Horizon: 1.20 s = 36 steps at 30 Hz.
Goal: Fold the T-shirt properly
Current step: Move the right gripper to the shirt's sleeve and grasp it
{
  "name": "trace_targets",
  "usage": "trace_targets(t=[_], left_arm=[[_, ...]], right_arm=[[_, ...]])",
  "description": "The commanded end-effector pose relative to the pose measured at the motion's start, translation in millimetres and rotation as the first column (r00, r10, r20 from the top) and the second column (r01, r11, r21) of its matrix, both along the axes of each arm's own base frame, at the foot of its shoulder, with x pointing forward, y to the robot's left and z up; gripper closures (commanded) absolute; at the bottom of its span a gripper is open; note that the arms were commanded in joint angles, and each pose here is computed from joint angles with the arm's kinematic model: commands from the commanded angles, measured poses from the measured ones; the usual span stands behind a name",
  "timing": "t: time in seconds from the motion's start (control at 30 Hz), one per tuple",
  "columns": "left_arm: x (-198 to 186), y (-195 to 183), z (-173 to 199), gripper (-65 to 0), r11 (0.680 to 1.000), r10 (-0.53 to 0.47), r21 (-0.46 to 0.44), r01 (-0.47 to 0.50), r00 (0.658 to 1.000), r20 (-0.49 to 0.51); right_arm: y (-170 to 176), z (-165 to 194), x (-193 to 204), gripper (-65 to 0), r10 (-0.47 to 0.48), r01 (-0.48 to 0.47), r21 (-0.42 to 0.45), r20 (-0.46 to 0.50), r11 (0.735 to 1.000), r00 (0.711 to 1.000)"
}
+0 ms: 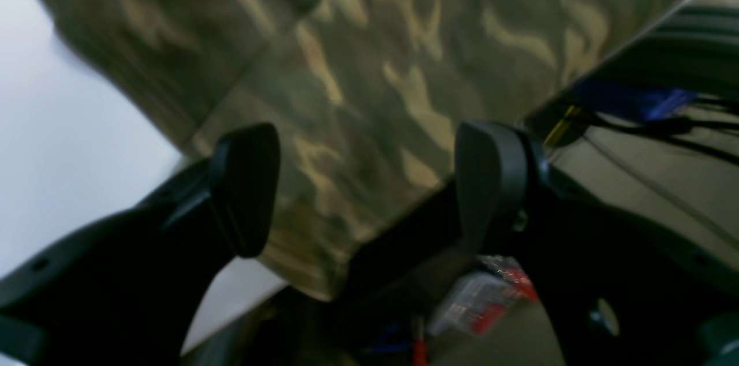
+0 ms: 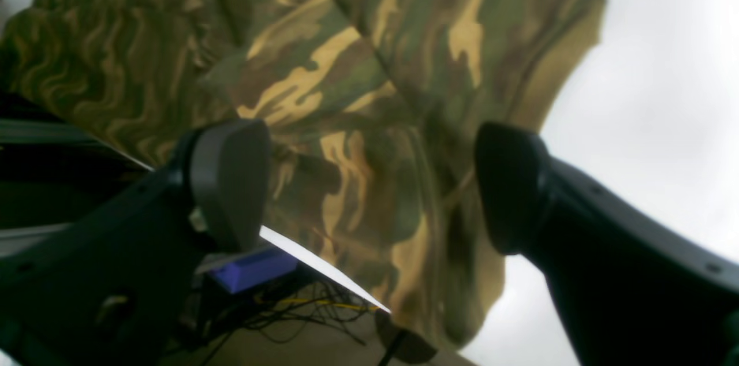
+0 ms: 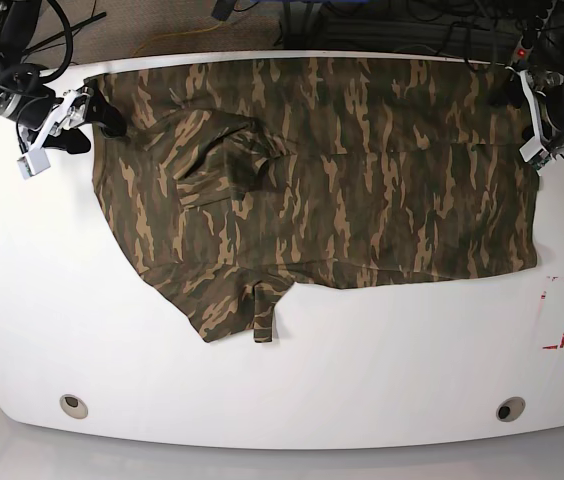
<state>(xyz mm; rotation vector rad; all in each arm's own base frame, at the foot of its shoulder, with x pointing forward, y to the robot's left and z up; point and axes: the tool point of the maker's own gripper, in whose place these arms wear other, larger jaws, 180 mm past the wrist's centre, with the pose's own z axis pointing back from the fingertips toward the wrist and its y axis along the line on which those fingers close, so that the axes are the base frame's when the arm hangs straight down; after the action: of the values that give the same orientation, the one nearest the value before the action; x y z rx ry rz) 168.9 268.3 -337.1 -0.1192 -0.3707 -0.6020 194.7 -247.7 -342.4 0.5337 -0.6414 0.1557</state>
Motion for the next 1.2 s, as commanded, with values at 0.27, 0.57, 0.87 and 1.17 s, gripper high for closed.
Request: trace_targets(t=[0.27, 0.57, 0.87, 1.17], left_arm=[[-9, 23, -32, -43.9, 0.947, -0.053, 0.314, 0.065, 0.997, -0.048], [-24, 39, -61, -43.9, 0.926, -0.034, 0.367, 0.084, 0.99, -0.139], [-26, 39, -71, -43.9, 0.939, -0.027, 0.337, 0.075, 0.989, -0.143], [-25, 42, -69, -43.9, 0.937, -0.025, 0.342, 0.073, 0.99, -0.141]], right_arm=[[74, -9, 56, -53.1, 0.12, -0.128, 0.185, 0.053, 0.974, 0.991], [76, -23, 103, -53.1, 0.139, -0.139, 0.009, 0.044, 0.99, 0.989], [96, -43, 112, -53.1, 0.151, -0.151, -0.03, -0.009, 0.988, 0.988], [93, -50, 117, -53.1, 0.112, -0.112, 0.01, -0.008, 0.994, 0.994]])
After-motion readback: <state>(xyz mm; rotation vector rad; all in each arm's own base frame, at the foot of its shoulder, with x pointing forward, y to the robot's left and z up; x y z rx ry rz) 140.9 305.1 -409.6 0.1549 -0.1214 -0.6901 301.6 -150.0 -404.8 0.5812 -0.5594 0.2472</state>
